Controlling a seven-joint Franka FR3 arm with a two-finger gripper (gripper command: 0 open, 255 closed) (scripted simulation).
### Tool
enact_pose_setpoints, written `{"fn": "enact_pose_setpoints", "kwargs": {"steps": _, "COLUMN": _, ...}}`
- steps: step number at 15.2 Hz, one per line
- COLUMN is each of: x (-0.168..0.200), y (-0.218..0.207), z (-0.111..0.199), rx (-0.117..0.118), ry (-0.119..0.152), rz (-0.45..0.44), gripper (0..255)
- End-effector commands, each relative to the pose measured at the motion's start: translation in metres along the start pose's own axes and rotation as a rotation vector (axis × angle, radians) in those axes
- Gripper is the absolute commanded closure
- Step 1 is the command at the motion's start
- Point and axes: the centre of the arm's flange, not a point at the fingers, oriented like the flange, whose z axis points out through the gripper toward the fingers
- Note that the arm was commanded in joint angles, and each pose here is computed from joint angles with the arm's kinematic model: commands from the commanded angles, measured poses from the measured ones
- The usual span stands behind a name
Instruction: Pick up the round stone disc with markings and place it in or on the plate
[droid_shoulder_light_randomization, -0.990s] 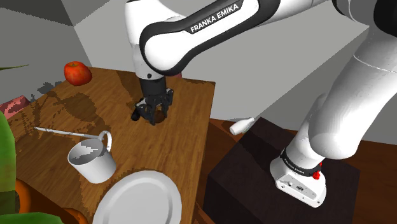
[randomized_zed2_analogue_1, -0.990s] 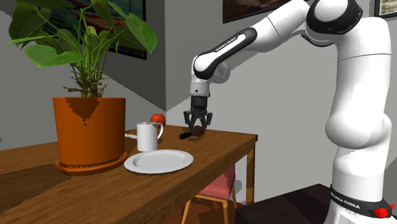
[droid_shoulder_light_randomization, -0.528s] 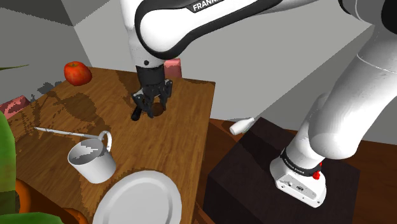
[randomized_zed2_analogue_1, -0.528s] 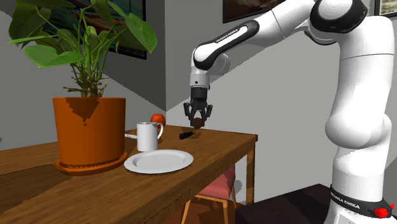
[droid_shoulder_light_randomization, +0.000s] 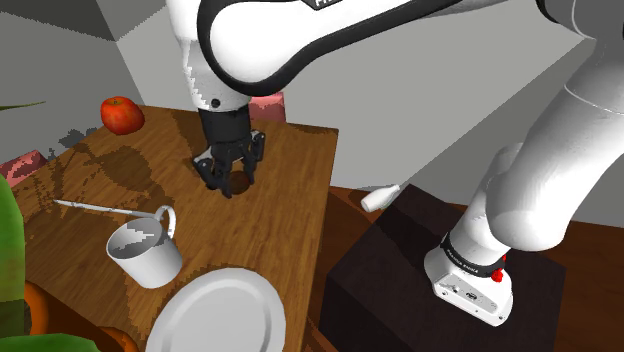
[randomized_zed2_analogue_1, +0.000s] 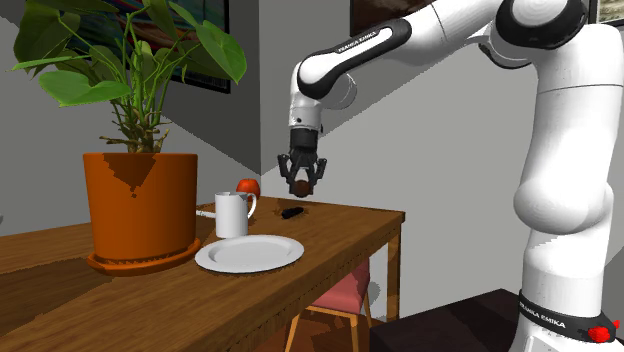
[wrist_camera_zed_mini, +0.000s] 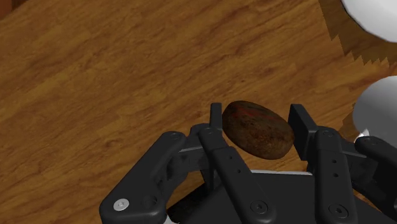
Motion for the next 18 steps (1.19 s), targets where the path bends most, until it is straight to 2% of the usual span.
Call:
{"fn": "enact_pose_setpoints", "kwargs": {"steps": 1, "x": -0.019, "y": -0.02, "z": 0.004, "rx": 0.0, "ry": 0.0, "rz": 0.001, "gripper": 255}}
{"fn": "enact_pose_setpoints", "kwargs": {"steps": 16, "x": -0.14, "y": -0.176, "z": 0.027, "rx": 0.0, "ry": 0.0, "rz": 0.001, "gripper": 255}}
{"fn": "enact_pose_setpoints", "kwargs": {"steps": 18, "x": -0.139, "y": -0.175, "z": 0.038, "rx": 0.0, "ry": 0.0, "rz": 0.001, "gripper": 255}}
